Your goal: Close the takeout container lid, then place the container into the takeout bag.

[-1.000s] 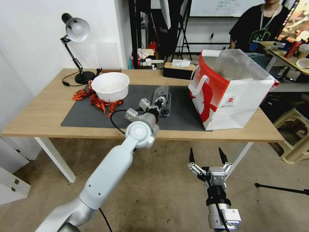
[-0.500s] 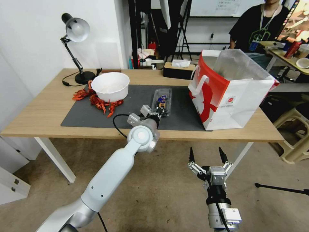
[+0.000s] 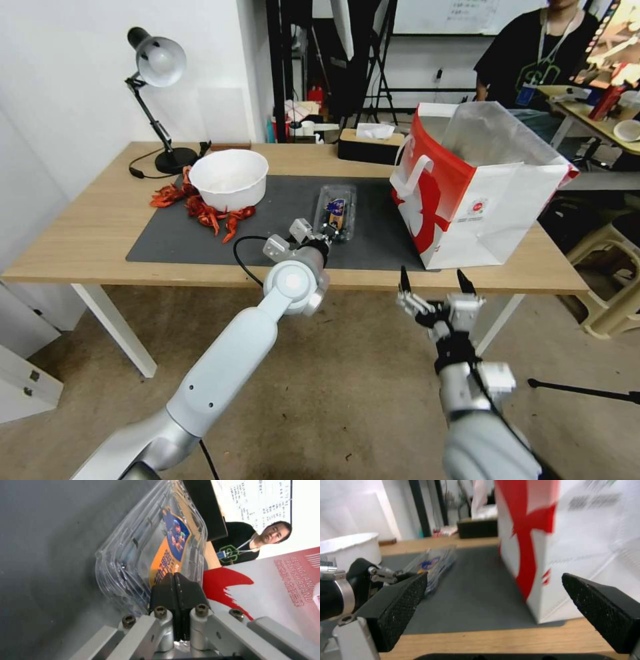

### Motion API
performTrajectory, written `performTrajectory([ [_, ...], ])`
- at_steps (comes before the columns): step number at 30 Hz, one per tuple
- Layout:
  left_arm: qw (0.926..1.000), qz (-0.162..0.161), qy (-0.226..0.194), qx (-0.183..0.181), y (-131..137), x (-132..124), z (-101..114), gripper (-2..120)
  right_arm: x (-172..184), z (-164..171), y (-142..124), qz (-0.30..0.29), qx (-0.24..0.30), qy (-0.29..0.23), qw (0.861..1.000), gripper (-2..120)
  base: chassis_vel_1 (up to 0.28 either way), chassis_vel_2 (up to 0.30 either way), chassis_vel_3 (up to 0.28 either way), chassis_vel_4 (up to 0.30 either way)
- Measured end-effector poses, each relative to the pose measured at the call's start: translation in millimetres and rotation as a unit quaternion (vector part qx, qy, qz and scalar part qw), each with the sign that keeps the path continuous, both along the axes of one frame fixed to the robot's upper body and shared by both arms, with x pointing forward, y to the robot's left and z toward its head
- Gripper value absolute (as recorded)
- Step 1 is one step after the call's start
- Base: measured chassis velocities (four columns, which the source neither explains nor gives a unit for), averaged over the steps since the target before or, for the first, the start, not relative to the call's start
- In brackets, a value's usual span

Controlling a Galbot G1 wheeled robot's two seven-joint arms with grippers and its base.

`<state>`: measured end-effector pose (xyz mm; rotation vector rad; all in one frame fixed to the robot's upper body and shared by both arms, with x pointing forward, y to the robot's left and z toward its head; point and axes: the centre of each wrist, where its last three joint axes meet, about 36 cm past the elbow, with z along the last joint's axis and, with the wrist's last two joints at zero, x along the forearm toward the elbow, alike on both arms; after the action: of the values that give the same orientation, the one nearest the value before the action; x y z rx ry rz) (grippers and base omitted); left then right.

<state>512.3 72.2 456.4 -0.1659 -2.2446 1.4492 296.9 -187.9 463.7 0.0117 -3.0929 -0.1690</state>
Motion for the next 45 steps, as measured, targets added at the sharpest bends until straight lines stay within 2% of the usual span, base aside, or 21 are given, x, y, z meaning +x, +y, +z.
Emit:
performTrajectory([
  [5, 1.0000, -0.004, -0.002, 0.006, -3, 3, 1, 0, 33, 12, -8, 0.027, 0.052, 0.053, 0.997, 100, 0.000, 0.000, 0.000, 0.000],
  [15, 0.9999, -0.004, -0.007, 0.012, -3, 5, 2, 0, 91, 32, -8, 0.054, 0.131, 0.088, 0.986, 100, 0.000, 0.000, 0.000, 0.000],
  [17, 0.9999, -0.004, -0.007, 0.014, -2, 5, 2, 0, 117, 34, -2, 0.062, 0.154, 0.112, 0.980, 100, 0.000, 0.000, 0.000, 0.000],
  [18, 0.9999, -0.004, -0.007, 0.014, -2, 5, 2, 0, 117, 34, -2, 0.062, 0.154, 0.112, 0.980, 100, 0.000, 0.000, 0.000, 0.000],
  [25, 0.9998, -0.005, -0.007, 0.015, -3, 5, 1, 0, 175, 40, 13, 0.056, 0.174, 0.127, 0.975, 100, 0.000, 0.000, 0.000, 0.000],
  [33, 0.9998, -0.004, -0.007, 0.018, -3, 4, -1, 0, 213, 34, 25, 0.051, 0.172, 0.147, 0.973, 100, 0.000, 0.000, 0.000, 0.000],
  [43, 0.9996, -0.005, -0.008, 0.025, -3, 2, -5, 0, 237, 22, 39, 0.053, 0.177, 0.169, 0.968, 99, 0.000, 0.000, 0.000, 0.000],
  [45, 0.9996, -0.004, -0.009, 0.026, -3, 3, -5, 0, 241, 19, 45, 0.056, 0.179, 0.175, 0.967, 91, 0.000, 0.000, 0.000, 0.000],
])
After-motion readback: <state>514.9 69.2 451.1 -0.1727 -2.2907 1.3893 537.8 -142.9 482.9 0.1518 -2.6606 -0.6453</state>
